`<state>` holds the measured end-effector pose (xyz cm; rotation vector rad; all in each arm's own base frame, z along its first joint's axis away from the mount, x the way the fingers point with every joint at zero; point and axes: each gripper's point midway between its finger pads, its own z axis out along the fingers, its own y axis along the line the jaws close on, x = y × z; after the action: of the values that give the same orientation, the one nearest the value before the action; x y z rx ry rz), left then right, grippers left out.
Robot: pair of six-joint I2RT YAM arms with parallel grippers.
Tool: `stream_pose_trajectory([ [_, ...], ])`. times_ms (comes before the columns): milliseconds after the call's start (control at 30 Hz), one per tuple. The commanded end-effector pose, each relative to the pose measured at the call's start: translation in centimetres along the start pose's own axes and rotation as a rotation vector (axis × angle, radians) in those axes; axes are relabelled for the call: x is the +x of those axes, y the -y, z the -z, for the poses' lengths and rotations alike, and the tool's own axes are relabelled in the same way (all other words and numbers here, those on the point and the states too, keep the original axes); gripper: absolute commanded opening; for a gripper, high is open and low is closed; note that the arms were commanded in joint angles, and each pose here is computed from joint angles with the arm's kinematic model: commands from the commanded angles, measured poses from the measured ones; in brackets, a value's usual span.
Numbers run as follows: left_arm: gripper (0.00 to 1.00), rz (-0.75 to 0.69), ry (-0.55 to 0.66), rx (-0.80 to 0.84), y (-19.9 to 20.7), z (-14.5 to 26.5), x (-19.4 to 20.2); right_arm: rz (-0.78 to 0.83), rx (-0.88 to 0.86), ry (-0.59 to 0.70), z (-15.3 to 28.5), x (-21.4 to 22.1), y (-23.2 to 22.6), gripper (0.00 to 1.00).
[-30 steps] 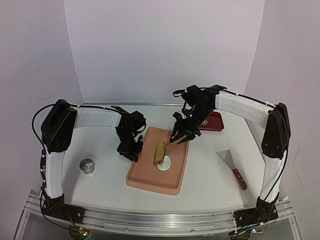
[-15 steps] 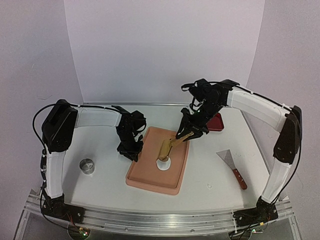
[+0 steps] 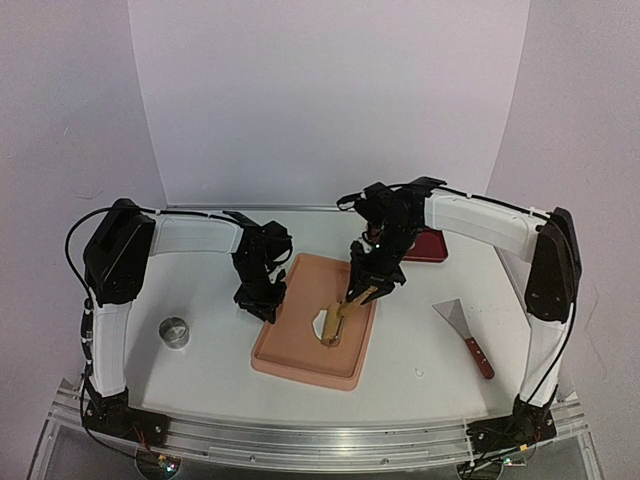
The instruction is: Roll out the dumpling wrappers from the dough
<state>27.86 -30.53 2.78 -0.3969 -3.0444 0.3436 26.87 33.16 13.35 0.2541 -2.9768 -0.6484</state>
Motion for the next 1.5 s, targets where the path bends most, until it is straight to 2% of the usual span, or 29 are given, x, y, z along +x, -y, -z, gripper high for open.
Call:
stream_pose_trajectory([
  [0,0.0,-0.014,0.021,0.008,0.3,1.0,-0.5,0.034,0.079,-0.002,-0.4,0.1,1.5,0.0],
  [300,0.0,-0.018,0.017,0.004,0.4,0.6,-0.3,0.031,0.204,-0.081,-3.4,1.0,5.0,0.0],
  [700,0.0,0.001,0.033,0.028,0.5,1.0,0.0,0.005,0.323,-0.252,-8.2,3.0,10.8,0.0],
  [1233,0.0,0.003,0.027,0.062,1.1,0.7,0.1,-0.017,0.403,-0.332,-11.9,3.2,14.0,0.0],
  [1467,0.0,0.003,0.023,0.086,1.6,0.9,0.2,-0.029,0.431,-0.316,-12.5,3.0,14.8,0.0],
])
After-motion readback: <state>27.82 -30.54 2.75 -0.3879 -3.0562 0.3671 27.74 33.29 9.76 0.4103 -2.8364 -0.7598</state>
